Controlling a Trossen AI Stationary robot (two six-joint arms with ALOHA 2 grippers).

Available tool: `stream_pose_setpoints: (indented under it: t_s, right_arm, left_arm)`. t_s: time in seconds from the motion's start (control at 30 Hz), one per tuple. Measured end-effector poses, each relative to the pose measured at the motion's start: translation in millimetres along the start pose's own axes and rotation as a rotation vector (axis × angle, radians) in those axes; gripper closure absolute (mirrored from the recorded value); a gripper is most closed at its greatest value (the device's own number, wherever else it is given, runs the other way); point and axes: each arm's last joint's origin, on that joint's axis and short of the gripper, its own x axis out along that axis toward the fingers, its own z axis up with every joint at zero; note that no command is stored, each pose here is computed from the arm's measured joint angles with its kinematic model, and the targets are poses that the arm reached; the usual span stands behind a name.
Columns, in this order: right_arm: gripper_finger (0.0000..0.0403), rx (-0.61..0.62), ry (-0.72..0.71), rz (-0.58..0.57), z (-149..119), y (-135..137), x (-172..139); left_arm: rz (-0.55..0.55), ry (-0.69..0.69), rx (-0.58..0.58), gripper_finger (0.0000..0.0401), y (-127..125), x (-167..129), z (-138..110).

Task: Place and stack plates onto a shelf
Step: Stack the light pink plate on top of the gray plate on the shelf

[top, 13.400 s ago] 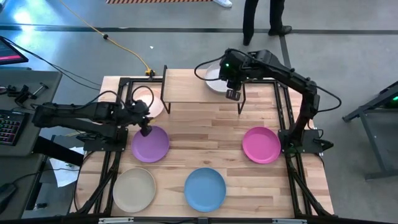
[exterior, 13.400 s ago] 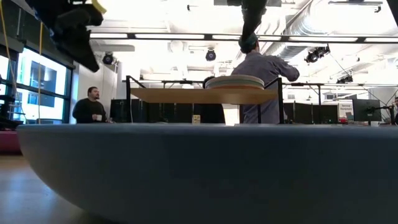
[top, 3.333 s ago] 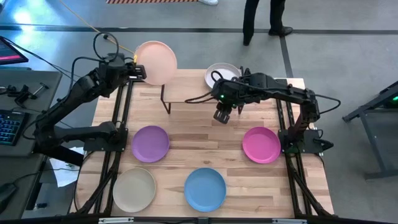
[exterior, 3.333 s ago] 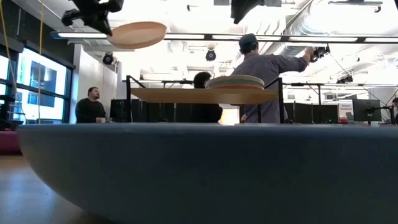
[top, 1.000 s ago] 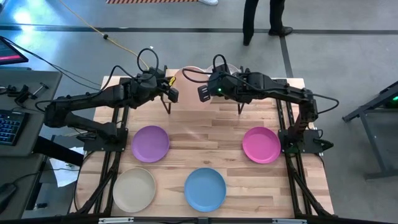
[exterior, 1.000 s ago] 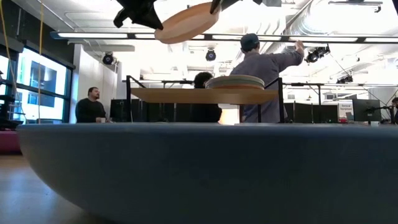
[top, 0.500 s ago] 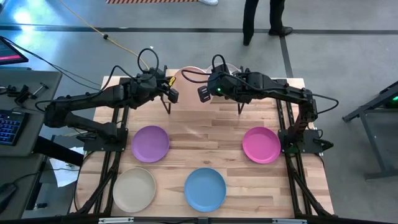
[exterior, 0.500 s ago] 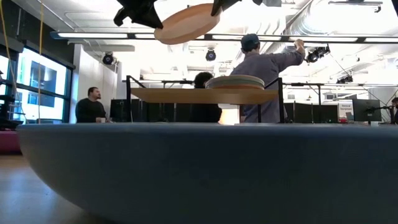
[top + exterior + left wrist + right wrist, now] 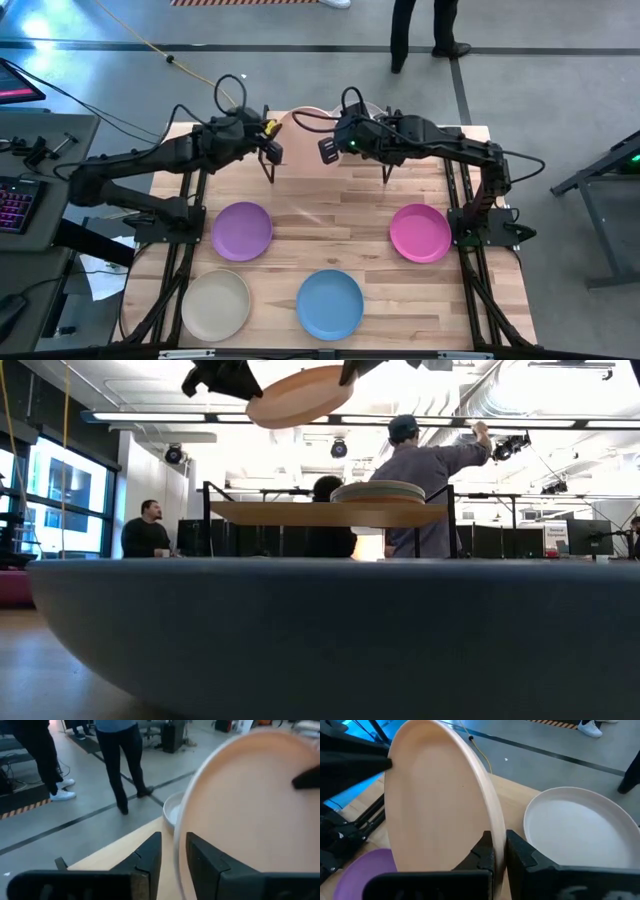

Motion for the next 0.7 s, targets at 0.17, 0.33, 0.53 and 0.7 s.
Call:
stream_pose_setpoints:
  t_s: [0.17,0.33,0.53,0.7]
  right_arm:
    - [0.0402,0.005,-0.015,-0.006,3.4,-6.3,-9.5]
    - [0.0402,0.020,-0.029,-0.040,12.8,-26.8,-25.3]
    - [0.0403,0.049,-0.028,-0.127,29.3,-66.8,-38.5]
    - [0.0403,0.048,-0.018,-0.131,46.1,-99.1,-44.6]
  left_arm:
    - [-0.009,-0.057,-0.033,0.0318,8.5,-15.9,9.5]
    - [-0.017,-0.094,-0.027,0.0318,16.2,-29.6,15.5]
    - [-0.019,-0.077,-0.003,0.0318,20.9,-36.6,14.3]
    - [-0.002,0.000,0.047,0.0318,23.1,-36.8,6.0]
